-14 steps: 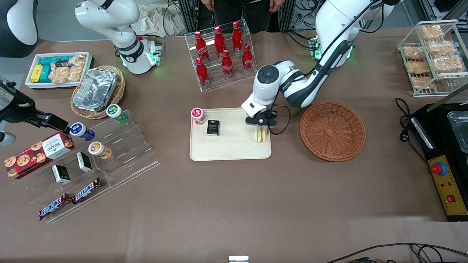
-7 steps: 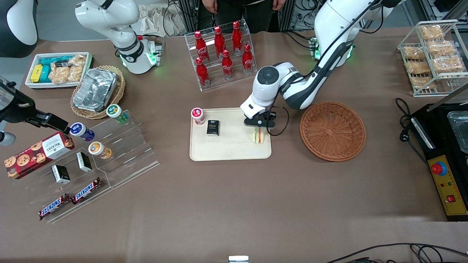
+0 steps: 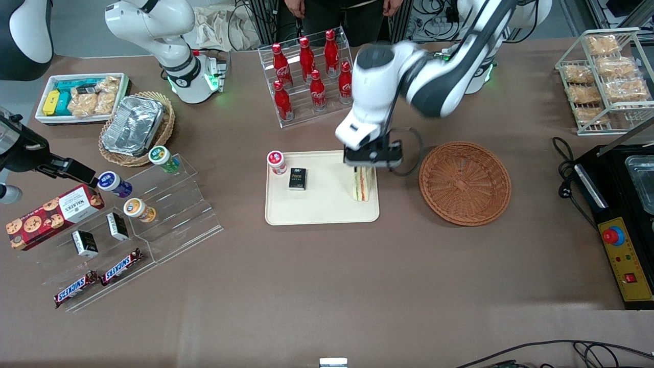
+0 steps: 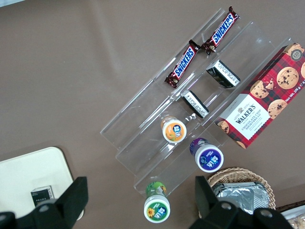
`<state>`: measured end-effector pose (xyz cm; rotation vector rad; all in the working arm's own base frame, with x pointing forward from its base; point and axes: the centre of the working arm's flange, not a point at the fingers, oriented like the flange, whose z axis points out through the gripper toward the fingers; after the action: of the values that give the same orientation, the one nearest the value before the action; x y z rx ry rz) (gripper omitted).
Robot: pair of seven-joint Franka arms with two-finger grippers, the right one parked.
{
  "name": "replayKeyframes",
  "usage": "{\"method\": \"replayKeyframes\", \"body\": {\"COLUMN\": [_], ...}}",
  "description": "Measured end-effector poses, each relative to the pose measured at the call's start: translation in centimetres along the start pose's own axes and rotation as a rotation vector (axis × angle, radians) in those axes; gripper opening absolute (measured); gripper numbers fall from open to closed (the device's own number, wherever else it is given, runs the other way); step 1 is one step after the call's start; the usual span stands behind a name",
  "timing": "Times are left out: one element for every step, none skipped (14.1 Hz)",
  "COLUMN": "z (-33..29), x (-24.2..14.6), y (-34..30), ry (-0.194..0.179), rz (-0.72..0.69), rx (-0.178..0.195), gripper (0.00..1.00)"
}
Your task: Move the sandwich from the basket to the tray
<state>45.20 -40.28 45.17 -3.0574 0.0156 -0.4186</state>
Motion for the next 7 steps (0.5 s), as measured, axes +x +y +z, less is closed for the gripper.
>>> {"method": "replayKeyframes", "body": {"z": [-2.1, -3.5, -4.6, -5.6, -6.6, -7.6, -8.6], "x": [0.9, 1.6, 2.4, 3.1, 3.8, 4.2, 4.4], "y": [-1.7, -3.5, -5.3, -7.0, -8.7, -10.5, -12.3], "ry": [0.027, 0.035, 0.023, 0.003, -0.012, -0.030, -0.057], "rz": [-0.020, -0.024, -0.021, -0.020, -0.020, -0.014, 0.001], "rx": [0.020, 0.043, 0.052, 0.035, 0.015, 0.016, 0.033], "gripper": [1.00, 1.00, 1.00, 1.00, 1.00, 1.00, 1.00]}}
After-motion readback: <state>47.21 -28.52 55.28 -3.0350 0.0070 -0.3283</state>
